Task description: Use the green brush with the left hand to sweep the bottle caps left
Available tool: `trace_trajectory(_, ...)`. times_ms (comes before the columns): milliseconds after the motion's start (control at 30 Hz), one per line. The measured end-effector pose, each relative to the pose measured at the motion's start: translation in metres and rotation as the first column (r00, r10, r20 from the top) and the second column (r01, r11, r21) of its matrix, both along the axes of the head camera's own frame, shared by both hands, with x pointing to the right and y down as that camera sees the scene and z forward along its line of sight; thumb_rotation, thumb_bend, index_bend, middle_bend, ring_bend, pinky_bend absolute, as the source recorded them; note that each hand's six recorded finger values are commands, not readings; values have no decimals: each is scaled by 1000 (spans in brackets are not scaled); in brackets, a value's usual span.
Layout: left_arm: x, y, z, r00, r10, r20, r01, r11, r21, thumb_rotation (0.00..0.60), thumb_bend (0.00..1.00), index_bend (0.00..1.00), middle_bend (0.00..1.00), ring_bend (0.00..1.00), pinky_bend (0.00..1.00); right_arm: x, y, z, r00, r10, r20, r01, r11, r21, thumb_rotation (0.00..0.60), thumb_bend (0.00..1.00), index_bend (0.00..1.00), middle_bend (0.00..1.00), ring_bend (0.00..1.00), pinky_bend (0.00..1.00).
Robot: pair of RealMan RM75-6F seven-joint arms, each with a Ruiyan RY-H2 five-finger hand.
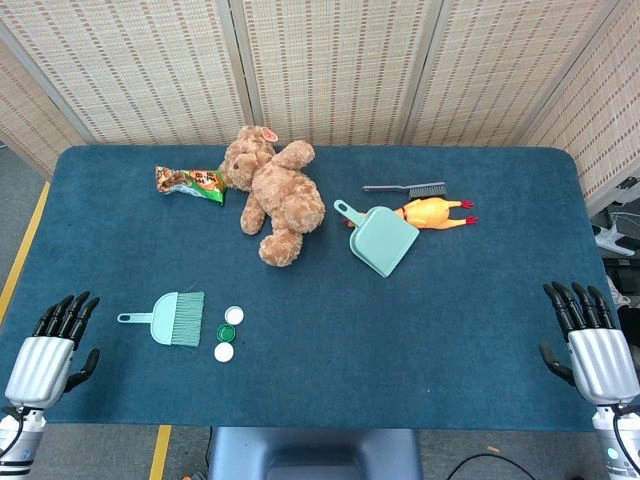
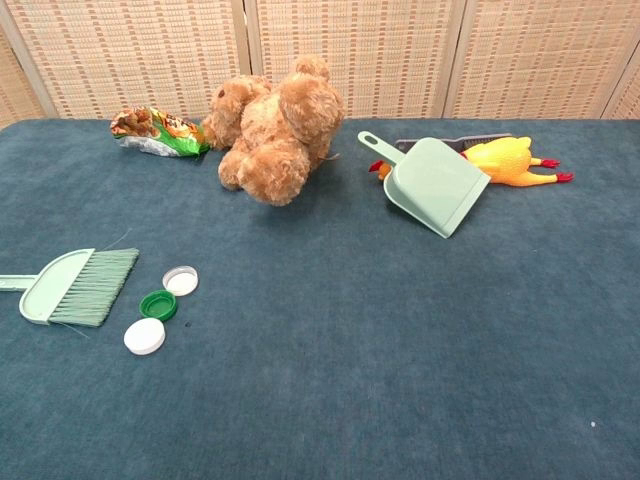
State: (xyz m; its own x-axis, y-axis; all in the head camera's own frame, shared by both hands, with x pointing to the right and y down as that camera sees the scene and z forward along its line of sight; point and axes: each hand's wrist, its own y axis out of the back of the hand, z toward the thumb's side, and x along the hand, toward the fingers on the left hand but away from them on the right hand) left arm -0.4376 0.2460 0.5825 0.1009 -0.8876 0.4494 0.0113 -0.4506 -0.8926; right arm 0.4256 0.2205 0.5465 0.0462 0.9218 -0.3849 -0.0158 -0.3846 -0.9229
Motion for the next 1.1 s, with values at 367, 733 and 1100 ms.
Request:
trace_trajectory(367,30,-7,19,995,95,-27,-95,995,-21,600,426,0,85,230,371,6,4,-12,1000,11,-10,-11,1000,4,600,259,0,61,0,0)
trace_trajectory(733,50,-41,75,978,186,93,-174,978,-116,600,426,108,281,611,707,3,3,-13,1000,11,-4,-11,1000,13,600,259,0,61,0,0)
trace_trajectory(1100,53,-47,101,955,225,194,-204,971,-124,600,415,151,329,648,731,2,4,-17,1000,12,3,-12,1000,19,600,259,0,61,0,0)
